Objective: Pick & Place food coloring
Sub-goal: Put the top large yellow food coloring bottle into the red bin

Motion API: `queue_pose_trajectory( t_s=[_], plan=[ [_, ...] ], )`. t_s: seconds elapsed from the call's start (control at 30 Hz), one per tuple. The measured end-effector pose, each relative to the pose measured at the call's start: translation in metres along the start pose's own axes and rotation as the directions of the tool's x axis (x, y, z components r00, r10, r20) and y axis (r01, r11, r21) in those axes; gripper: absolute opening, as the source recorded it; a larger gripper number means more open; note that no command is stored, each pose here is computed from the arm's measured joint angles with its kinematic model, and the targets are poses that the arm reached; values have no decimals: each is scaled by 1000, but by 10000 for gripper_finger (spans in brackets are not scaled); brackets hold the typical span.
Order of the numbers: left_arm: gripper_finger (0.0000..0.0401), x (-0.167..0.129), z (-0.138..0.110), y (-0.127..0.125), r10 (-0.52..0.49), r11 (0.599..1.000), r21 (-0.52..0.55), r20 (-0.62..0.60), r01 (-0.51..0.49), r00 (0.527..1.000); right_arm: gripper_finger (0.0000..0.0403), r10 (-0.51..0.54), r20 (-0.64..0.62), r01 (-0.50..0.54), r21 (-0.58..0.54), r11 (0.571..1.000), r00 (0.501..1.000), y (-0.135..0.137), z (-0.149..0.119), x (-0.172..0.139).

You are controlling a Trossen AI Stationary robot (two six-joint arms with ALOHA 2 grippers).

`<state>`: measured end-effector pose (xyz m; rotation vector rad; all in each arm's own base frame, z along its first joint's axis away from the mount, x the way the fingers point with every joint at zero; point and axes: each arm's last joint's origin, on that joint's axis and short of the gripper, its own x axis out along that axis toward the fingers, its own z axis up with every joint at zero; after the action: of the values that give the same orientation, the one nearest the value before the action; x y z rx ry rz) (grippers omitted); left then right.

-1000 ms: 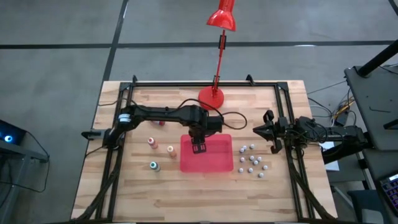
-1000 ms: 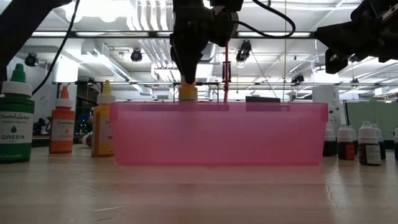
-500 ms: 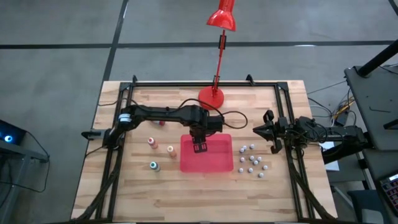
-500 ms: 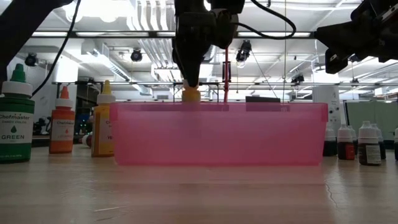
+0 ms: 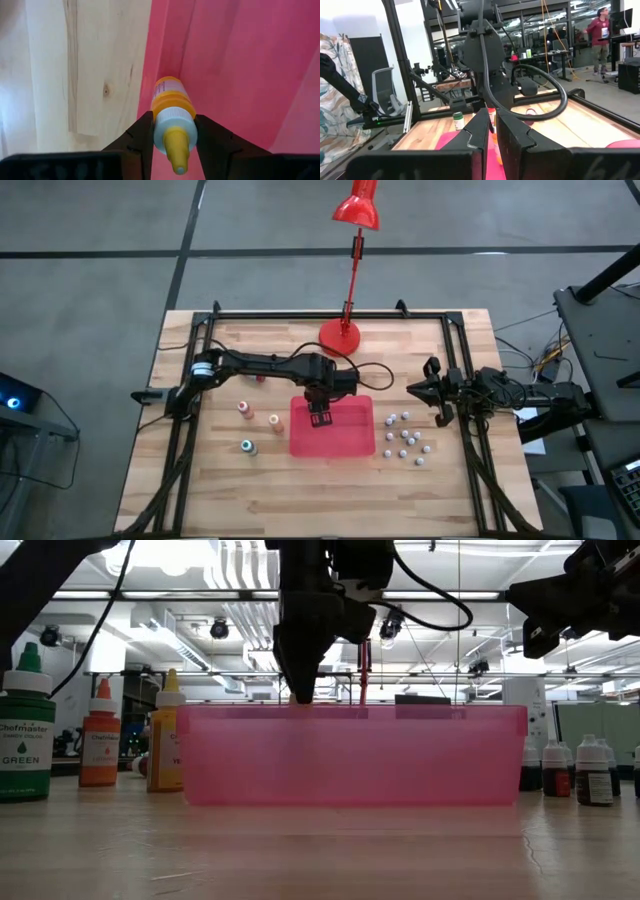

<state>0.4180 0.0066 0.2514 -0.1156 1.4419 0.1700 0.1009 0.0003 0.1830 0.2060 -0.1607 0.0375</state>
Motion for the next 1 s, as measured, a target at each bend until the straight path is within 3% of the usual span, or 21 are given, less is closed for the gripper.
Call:
queue_pose_trajectory(
  t_s=[0.53,1.0],
  plan=[
    [101,2,1,5,-6,1000,-11,4,7,1000,29,0,0,0,0,1000,1000,0,0,0],
    [144,2,1,5,-8,1000,-20,4,9,1000,29,0,0,0,0,1000,1000,0,0,0]
  ],
)
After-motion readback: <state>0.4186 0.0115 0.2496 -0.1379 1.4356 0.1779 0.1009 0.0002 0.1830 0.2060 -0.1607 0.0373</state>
